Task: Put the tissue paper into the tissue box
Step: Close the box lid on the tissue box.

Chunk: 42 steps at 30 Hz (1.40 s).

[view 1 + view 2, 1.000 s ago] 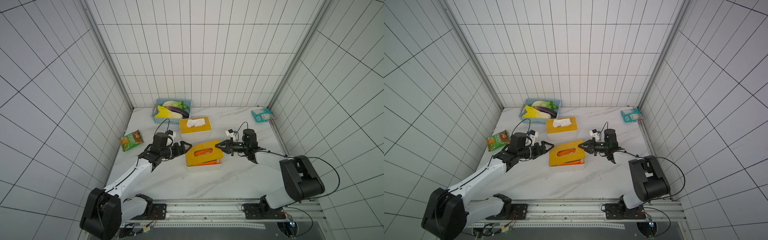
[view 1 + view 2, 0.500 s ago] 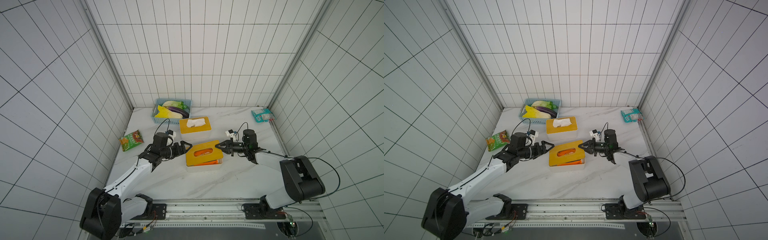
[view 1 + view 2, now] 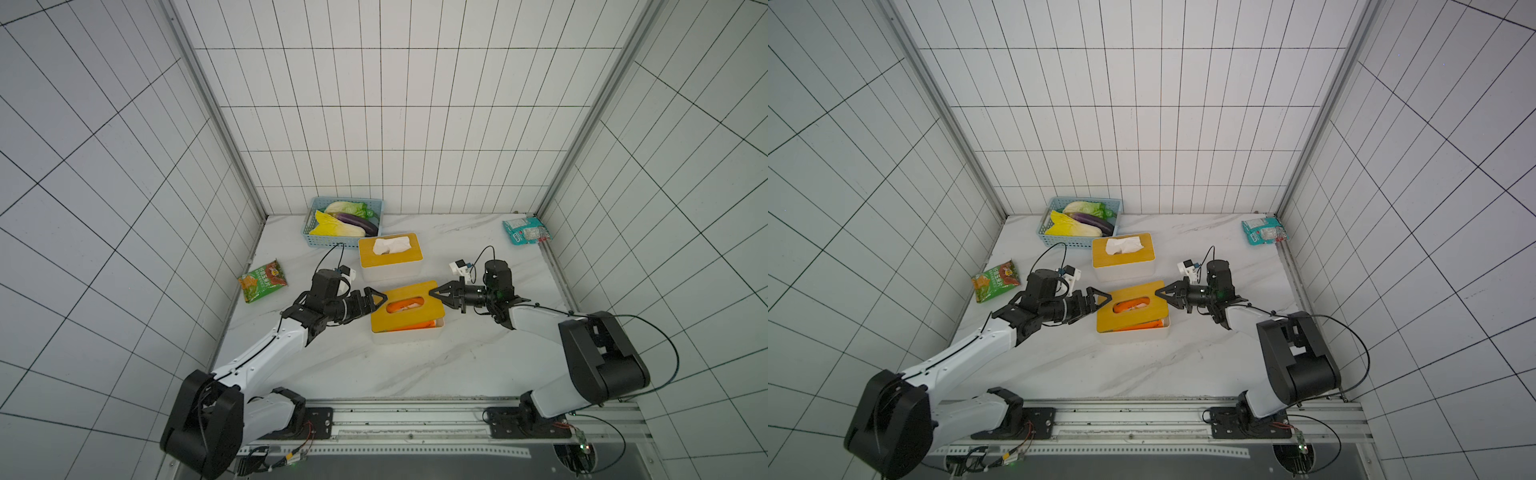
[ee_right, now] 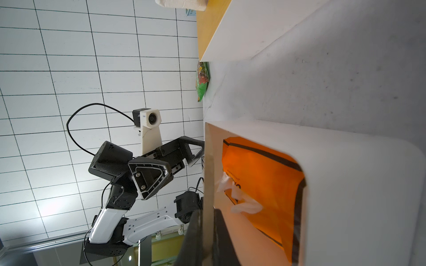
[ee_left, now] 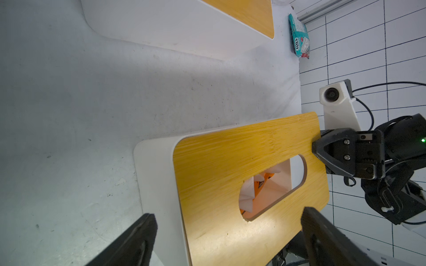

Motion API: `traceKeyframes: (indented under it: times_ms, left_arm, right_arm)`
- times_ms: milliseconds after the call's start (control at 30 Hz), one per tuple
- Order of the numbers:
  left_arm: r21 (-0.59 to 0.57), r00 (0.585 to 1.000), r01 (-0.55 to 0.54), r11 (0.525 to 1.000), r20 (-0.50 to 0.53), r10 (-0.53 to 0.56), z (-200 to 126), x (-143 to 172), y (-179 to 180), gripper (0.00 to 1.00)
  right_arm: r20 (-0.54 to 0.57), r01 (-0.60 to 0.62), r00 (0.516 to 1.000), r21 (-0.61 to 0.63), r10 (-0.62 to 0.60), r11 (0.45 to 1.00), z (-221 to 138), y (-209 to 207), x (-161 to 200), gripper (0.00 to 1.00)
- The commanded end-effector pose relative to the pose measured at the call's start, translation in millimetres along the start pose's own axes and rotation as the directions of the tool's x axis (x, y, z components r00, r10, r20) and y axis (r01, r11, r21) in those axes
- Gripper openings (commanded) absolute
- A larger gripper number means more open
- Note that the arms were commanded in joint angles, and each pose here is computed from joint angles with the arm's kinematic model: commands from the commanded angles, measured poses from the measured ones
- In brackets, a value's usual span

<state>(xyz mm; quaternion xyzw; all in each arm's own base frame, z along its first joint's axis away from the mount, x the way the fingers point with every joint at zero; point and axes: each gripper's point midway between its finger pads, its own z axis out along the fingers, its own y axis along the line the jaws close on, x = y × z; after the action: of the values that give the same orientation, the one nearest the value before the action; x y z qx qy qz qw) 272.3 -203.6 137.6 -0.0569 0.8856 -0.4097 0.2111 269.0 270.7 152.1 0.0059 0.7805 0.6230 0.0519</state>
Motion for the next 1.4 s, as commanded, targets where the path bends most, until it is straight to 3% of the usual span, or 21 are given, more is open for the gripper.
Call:
traceKeyframes:
  times_ms: [0,1000,1367]
  left_arm:
    - [0.001,1.0,-0.011,1.0,0.013,0.011,5.0,-0.5,0.3,0.96]
    - [-0.021,0.999,-0.013,1.0,-0.035,0.012,21.1,17.9,6.7,0.96]
    - [-0.033,0.999,-0.018,0.999,-0.041,0.017,25.1,20.2,7.7,0.89]
  right_arm:
    - [0.004,0.012,1.0,0.0,-0.012,1.0,2.4,-2.2,2.5,0.0]
    - [-0.007,-0.011,1.0,0.018,0.011,1.0,6.3,-23.5,5.8,0.0]
    - [-0.011,-0.021,1.0,0.025,0.021,0.999,7.4,-30.5,9.5,0.0]
